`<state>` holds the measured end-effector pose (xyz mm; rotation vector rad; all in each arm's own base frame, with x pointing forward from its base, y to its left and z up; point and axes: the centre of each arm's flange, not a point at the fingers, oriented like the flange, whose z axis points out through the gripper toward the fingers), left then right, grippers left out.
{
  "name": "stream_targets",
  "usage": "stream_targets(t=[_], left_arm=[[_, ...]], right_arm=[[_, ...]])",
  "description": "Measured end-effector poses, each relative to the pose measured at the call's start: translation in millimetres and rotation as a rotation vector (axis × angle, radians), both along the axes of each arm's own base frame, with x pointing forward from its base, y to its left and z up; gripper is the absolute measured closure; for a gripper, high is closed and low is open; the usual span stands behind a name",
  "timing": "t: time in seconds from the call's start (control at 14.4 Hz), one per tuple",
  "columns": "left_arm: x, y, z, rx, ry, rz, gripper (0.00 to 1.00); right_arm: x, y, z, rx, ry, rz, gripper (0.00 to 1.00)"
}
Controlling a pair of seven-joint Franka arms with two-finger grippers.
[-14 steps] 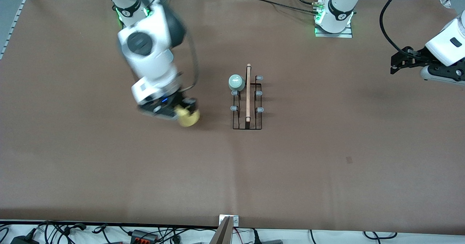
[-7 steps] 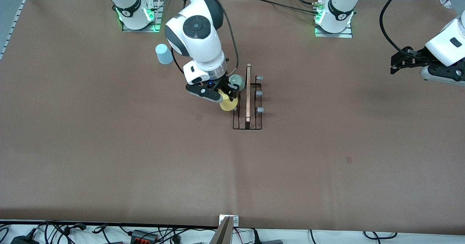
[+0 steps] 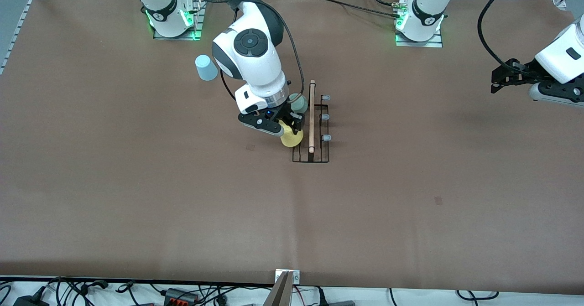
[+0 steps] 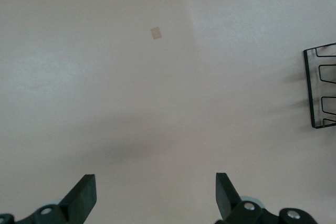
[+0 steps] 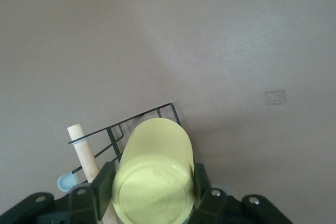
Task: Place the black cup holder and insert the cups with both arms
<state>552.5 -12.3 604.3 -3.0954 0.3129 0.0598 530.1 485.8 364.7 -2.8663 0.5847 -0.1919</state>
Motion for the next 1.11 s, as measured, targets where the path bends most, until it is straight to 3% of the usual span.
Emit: stream_targets(t=[0.28,0.49,0.83,1.11], left_arm=[[0.1,2.1,-0.5,0.0,0.002,0.004,0.0],[0.2,2.7,-0.9,0.0,0.003,0.005,0.0],[0.3,3.1,-1.1,0.0,0.004,0.006,0.0],[0.3,3.5,-1.1,0.0,0.004,0.006,0.0]], right_arm=[[-0.9,5.4,-13.7,0.005,0.001,0.006,0.27],[22.5,-27.5,8.8,-0.043,0.013,-0.025,0.01],[78.0,-223.4,129.1,-0.16,0.101,0.069,0.0],[78.0,-411.6,192.9,-0.202,0.167,0.235,0.0]])
